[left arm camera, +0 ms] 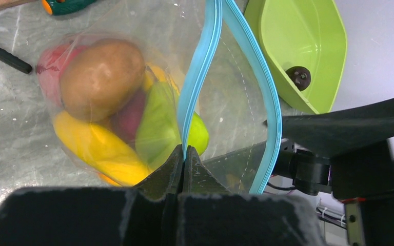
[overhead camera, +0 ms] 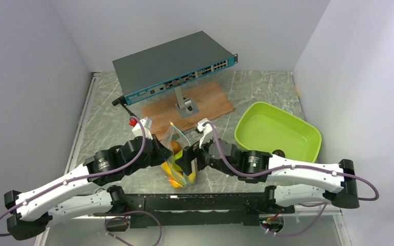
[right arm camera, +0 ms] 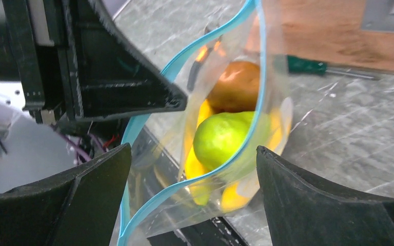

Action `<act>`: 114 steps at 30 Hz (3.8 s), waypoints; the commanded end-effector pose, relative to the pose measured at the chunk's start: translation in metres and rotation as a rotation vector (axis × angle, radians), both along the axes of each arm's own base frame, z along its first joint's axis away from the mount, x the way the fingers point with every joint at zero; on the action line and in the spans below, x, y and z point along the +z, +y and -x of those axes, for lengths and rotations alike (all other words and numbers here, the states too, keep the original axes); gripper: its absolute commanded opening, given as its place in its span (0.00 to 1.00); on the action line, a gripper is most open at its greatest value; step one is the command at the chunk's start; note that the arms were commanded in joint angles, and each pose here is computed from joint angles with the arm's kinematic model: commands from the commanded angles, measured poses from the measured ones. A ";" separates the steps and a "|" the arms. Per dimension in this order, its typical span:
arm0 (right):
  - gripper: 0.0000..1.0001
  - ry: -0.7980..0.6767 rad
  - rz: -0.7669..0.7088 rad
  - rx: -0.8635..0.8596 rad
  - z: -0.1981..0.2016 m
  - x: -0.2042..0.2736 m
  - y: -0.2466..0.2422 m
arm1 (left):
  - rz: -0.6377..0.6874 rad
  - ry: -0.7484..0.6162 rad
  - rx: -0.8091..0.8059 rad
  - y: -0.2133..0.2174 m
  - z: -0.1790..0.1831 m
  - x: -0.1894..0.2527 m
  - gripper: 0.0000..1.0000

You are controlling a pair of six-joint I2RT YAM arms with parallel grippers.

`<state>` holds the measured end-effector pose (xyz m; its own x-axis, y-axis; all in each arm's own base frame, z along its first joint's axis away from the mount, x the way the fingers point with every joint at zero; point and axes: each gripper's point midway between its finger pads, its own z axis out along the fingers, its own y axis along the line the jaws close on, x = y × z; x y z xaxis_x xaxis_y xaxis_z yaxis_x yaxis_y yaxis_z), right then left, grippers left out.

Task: Place the food in the zip-top bag and seal the zipper
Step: Adjust the zipper food storage bag at the center of the board.

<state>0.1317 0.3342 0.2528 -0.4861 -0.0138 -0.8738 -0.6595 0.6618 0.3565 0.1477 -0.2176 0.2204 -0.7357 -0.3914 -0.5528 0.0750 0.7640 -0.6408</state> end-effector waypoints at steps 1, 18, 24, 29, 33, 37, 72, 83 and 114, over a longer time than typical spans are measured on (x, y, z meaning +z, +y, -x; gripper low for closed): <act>0.94 0.000 -0.036 0.196 0.033 0.008 0.024 | 0.061 -0.049 -0.004 -0.011 -0.007 0.025 0.00; 0.85 -0.304 0.335 -0.168 0.020 -0.020 0.018 | 0.103 -0.043 0.062 -0.010 -0.014 0.031 0.00; 0.32 -0.353 0.299 -0.066 0.026 -0.021 0.029 | 0.068 -0.073 0.033 -0.005 -0.012 0.032 0.42; 0.00 -0.445 0.278 0.040 0.020 -0.023 0.023 | -0.086 -0.223 -0.073 0.019 -0.008 0.038 0.72; 0.00 -0.473 0.285 0.243 0.015 -0.032 0.020 | -0.200 -0.390 -0.209 0.047 0.004 0.048 0.87; 0.00 -0.510 0.261 0.342 0.015 -0.032 0.002 | -0.217 -0.637 -0.382 0.055 0.020 0.069 0.89; 0.00 -0.526 0.120 0.341 0.023 -0.005 -0.036 | 0.037 -0.579 -0.645 0.016 -0.073 0.001 0.84; 0.00 -0.489 0.151 0.391 0.028 -0.015 -0.022 | 0.111 -0.521 -0.653 0.006 -0.085 0.000 0.37; 0.09 -0.428 0.193 0.292 0.015 -0.001 -0.029 | 0.159 -0.386 -0.773 0.001 -0.066 -0.017 0.05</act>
